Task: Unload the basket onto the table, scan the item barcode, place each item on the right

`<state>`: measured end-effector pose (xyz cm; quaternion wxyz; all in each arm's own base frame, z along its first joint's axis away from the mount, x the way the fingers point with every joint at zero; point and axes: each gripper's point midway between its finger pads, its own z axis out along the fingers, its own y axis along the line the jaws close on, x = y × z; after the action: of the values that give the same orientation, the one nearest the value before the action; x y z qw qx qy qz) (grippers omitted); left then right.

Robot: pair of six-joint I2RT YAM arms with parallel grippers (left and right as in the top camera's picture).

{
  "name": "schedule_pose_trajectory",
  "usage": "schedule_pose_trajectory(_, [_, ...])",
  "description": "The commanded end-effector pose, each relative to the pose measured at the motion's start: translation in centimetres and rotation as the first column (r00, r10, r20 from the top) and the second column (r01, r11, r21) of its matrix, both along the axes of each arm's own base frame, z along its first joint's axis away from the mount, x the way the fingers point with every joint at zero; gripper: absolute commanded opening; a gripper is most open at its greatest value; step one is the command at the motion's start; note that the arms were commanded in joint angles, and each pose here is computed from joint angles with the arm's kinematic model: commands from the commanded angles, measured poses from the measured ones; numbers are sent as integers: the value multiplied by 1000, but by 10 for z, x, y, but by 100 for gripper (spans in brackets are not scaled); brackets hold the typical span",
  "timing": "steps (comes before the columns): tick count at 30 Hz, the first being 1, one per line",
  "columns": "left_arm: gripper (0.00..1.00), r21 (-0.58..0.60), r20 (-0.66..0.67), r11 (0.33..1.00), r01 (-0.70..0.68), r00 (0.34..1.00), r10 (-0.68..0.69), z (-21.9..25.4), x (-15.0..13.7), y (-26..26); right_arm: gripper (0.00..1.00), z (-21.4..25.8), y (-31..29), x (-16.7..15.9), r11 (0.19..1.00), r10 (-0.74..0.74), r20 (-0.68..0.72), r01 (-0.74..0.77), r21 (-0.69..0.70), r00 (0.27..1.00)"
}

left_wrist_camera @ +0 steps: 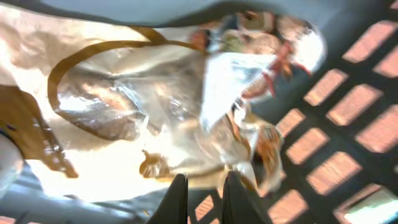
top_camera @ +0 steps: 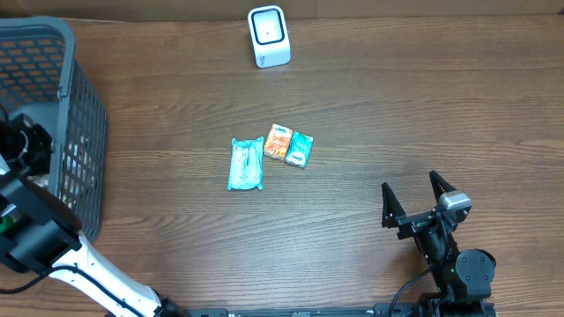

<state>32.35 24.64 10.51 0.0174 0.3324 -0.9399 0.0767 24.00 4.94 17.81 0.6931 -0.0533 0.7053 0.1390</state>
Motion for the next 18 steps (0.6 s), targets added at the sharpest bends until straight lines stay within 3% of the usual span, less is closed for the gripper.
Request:
schedule_pose_trajectory(1, [5, 6, 33, 1000, -2, 999, 2, 12, 9, -1, 100, -2, 2, 0, 1000, 10, 1, -10, 4, 1000])
schedule_pose_trajectory(11, [31, -23, -30, 998, 61, 998, -62, -6, -7, -9, 100, -2, 2, 0, 1000, 10, 1, -10, 4, 1000])
schedule_pose_trajectory(15, [50, -16, -89, 997, 74, 993, -75, -31, -19, -8, 100, -2, 2, 0, 1000, 10, 1, -10, 4, 1000])
schedule_pose_trajectory(18, [54, -1, -109, 997, 82, 991, -82, -45, -23, -6, 100, -2, 2, 0, 1000, 10, 1, -10, 4, 1000])
